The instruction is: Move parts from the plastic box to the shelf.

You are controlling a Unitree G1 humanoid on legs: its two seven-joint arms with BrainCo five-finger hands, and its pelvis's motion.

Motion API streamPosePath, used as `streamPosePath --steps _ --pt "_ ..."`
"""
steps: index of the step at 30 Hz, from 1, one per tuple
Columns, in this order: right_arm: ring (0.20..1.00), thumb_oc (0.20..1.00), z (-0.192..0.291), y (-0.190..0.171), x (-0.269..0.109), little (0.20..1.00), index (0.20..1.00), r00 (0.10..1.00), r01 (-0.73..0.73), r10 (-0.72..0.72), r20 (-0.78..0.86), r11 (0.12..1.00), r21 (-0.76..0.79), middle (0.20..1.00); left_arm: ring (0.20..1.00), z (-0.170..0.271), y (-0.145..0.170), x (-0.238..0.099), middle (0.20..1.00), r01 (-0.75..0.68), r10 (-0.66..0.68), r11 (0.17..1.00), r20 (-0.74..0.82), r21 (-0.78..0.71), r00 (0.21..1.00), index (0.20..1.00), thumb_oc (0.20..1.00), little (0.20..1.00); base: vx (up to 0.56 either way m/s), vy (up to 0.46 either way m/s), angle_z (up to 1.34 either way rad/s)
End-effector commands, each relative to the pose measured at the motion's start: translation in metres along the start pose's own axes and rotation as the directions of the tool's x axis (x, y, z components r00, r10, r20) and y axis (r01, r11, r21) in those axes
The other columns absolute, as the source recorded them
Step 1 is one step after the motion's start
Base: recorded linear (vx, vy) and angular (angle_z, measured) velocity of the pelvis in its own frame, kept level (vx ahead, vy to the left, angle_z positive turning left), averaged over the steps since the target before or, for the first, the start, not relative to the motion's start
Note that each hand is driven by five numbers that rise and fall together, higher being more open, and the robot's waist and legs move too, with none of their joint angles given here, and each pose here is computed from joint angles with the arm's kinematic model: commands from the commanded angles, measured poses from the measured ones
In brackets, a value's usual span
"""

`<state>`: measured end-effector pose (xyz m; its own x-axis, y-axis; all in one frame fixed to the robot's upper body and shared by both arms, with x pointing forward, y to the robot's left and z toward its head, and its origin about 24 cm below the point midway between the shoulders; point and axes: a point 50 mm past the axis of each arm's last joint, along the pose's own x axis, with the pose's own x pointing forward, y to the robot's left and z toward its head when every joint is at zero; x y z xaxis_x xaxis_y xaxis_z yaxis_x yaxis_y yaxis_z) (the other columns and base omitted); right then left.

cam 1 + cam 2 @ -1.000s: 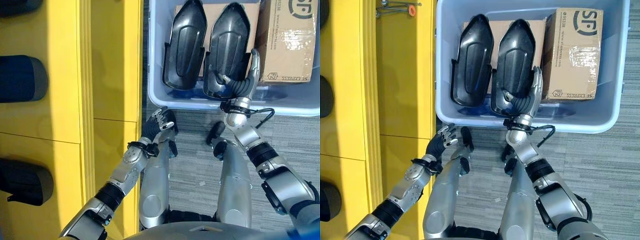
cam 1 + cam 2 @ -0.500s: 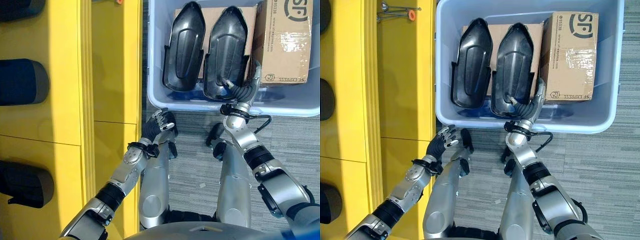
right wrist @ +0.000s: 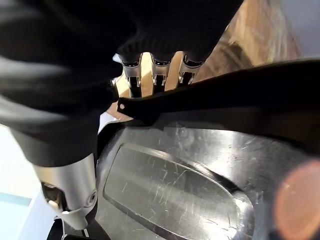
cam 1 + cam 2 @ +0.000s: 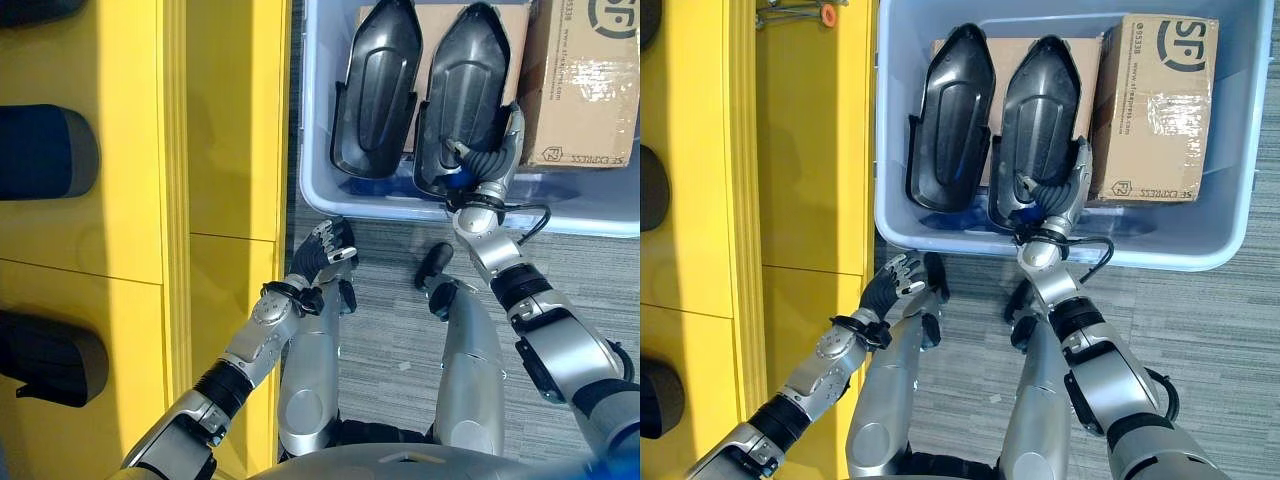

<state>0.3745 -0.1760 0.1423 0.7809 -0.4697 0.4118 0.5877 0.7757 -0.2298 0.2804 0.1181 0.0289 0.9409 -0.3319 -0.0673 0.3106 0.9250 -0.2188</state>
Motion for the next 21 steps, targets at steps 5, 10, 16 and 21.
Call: streamPosePath --steps 5,10,16,21 --pt "1.000 1.000 -0.009 -0.016 0.013 1.000 1.000 1.000 0.005 -0.003 0.016 0.993 -0.121 1.000 1.000 0.005 -0.011 -0.002 1.000 0.057 -0.057 0.998 0.024 0.002 0.998 1.000 1.000 1.000 0.00 -0.005 0.01" --pt "1.000 1.000 -0.015 -0.017 0.013 1.000 1.000 1.000 0.003 -0.007 -0.030 0.991 -0.137 1.000 1.000 0.003 -0.009 -0.003 1.000 0.066 -0.067 0.998 0.022 0.005 0.998 1.000 1.000 1.000 0.00 -0.004 0.05" --pt "1.000 1.000 -0.019 -0.023 0.012 1.000 1.000 0.993 0.094 -0.099 -0.072 0.993 -0.067 1.000 1.000 0.002 -0.010 -0.004 1.000 0.065 -0.065 0.998 0.027 0.005 0.998 1.000 1.000 1.000 0.00 0.000 0.00" --pt "1.000 1.000 -0.023 -0.018 0.004 1.000 1.000 0.984 0.100 -0.090 -0.154 0.993 0.059 1.000 1.000 0.002 -0.013 -0.005 1.000 0.059 -0.059 0.998 0.028 0.001 0.998 1.000 1.000 1.000 0.00 0.000 0.00"
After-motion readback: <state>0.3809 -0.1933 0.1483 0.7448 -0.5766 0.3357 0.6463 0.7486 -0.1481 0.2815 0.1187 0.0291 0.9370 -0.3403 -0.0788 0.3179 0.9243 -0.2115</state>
